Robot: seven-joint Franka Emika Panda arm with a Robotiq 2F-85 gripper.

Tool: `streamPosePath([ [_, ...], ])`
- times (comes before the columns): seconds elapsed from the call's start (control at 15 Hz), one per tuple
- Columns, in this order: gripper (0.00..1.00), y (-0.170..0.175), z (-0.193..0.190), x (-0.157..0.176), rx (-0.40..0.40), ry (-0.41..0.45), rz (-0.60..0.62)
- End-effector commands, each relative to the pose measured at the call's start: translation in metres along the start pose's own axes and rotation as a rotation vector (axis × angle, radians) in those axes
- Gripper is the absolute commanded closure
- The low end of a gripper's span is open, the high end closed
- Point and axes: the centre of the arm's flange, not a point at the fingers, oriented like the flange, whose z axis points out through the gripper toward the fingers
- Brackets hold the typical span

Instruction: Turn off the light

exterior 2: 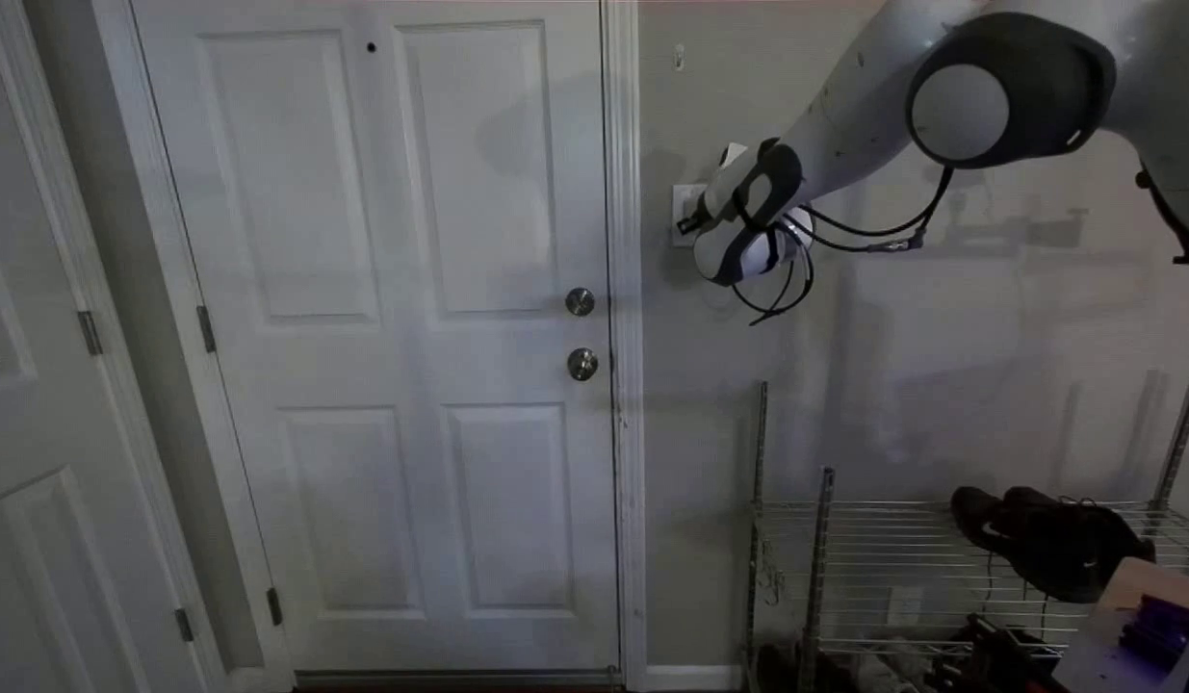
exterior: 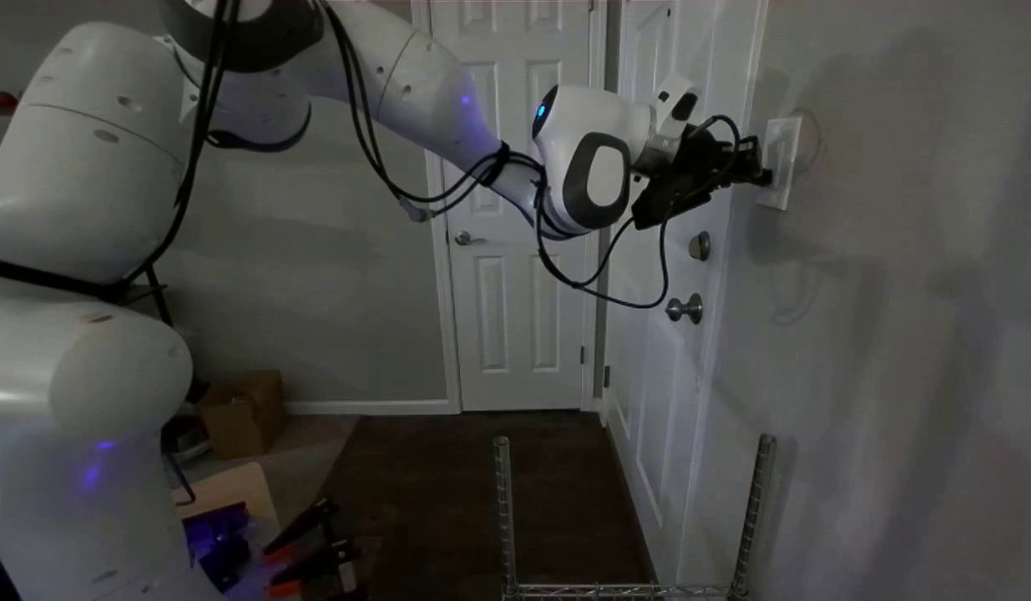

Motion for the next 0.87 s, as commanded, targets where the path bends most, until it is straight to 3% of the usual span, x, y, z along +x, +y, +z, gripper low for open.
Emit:
streamPosePath([
  [0.0, 0.99, -0.009, 0.004, 0.003, -0.005, -0.013, -0.002],
  [0.47, 1.00, -0.051, -0.045, 0.021, -0.038, 0.023, -0.035],
  [0.8, 1.00, -0.073, -0.061, 0.025, -0.013, 0.010, -0.019],
])
